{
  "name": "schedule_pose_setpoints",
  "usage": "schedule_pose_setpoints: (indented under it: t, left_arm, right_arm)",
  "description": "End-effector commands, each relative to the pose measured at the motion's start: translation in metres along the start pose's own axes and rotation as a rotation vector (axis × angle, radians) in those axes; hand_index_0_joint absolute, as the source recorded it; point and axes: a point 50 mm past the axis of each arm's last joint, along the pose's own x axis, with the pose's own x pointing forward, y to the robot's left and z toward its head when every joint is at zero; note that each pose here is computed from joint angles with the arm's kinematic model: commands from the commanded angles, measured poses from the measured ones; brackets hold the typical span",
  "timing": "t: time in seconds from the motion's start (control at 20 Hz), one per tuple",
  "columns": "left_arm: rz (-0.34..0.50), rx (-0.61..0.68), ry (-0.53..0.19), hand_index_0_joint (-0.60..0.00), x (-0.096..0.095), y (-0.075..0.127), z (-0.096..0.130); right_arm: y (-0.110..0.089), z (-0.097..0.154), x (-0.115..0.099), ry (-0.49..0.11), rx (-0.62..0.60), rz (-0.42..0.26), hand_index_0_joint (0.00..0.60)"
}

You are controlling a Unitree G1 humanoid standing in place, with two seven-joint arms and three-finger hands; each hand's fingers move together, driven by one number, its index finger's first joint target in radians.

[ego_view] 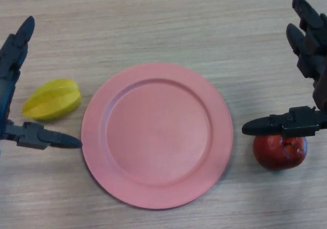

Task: Pick up the yellow starfruit and place it on the plate

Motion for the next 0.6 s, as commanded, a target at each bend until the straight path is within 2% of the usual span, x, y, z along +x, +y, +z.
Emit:
schedule_pose_setpoints:
  t: [0.05,0.3,0.45,0.5,0.55,0.6]
  left_arm:
    - [0.135,0.126,-0.176,0.000,0.008,0.032,0.021]
    - [0.160,0.221,-0.101,0.000,0.024,0.037,0.004]
    - [0.118,0.274,-0.065,0.000,0.028,0.030,-0.005]
    - [0.116,0.288,-0.059,-0.049,0.028,0.029,-0.006]
    - [0.118,0.308,-0.055,-0.199,0.028,0.028,-0.008]
    - [0.118,0.328,-0.048,-0.299,0.027,0.027,-0.010]
  right_arm:
    - [-0.013,0.034,-0.002,-0.238,-0.050,-0.064,0.000]
    - [-0.014,0.035,-0.004,-0.226,-0.024,-0.070,0.000]
    - [-0.015,0.036,-0.007,-0.235,-0.017,-0.085,0.000]
    - [-0.015,0.037,-0.007,-0.236,-0.012,-0.086,0.000]
    - [-0.015,0.037,-0.007,-0.237,-0.012,-0.087,0.000]
    - [-0.016,0.038,-0.008,-0.237,-0.013,-0.087,0.000]
